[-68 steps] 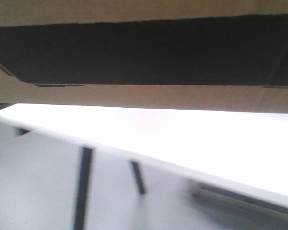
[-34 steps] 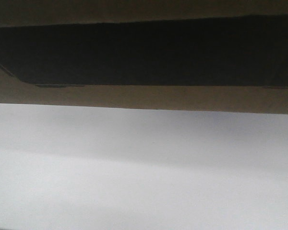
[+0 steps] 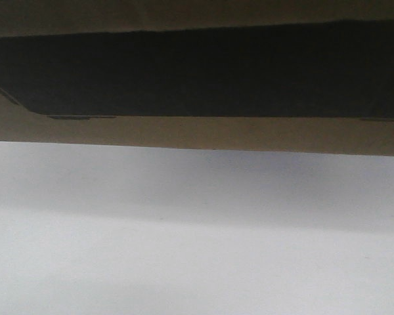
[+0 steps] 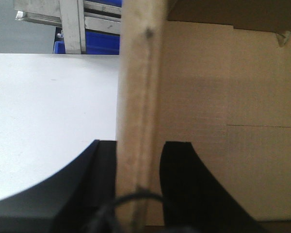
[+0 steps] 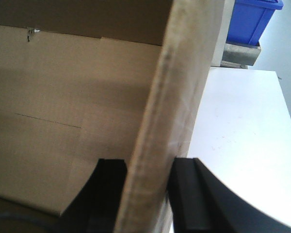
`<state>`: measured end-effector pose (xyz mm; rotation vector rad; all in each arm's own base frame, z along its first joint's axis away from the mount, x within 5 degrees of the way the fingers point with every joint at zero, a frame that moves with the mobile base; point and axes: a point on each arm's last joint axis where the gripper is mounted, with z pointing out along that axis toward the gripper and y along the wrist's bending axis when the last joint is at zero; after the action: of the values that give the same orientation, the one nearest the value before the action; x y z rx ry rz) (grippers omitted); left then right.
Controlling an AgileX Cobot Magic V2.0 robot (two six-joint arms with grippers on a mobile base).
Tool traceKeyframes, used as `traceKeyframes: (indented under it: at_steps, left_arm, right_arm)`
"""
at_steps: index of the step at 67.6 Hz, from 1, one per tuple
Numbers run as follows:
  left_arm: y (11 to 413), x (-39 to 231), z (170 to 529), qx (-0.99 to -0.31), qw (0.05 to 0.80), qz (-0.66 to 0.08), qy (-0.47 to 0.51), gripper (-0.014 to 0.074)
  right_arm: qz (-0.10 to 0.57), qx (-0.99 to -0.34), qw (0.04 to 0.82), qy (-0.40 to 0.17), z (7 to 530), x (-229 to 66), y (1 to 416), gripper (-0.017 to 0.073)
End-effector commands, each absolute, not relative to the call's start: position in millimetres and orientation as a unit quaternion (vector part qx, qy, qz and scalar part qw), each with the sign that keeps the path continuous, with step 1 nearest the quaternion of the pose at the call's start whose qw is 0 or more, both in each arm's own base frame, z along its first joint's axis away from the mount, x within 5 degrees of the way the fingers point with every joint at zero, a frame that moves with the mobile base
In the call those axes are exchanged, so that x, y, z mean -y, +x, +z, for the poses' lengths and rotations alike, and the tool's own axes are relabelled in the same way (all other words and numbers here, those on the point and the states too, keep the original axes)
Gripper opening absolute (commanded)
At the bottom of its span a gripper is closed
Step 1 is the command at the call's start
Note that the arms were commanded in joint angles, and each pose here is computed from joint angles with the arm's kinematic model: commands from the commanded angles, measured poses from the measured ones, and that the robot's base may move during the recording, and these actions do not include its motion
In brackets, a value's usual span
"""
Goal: Grab box from left shelf to table start
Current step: 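Lower the held box onto the white table surface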
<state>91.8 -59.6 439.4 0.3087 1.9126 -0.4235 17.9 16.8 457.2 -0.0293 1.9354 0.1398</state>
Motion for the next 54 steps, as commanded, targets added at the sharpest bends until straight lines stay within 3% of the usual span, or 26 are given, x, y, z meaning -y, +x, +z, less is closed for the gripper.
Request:
traceKeyframes:
  at_steps: [1, 54]
  left_arm:
    - [72.0, 74.5, 482.2, -0.666, 0.637, -0.325, 0.212, -0.0093]
    - [71.9, 74.6, 482.1, -0.666, 0.636, -0.326, 0.212, -0.0093]
  right_arm:
    - [0.090, -0.767, 0.636, -0.013, 478.9, -19.8, 30.1, 0.0057]
    - [0.090, -0.767, 0.636, -0.013, 478.9, -19.8, 30.1, 0.0057]
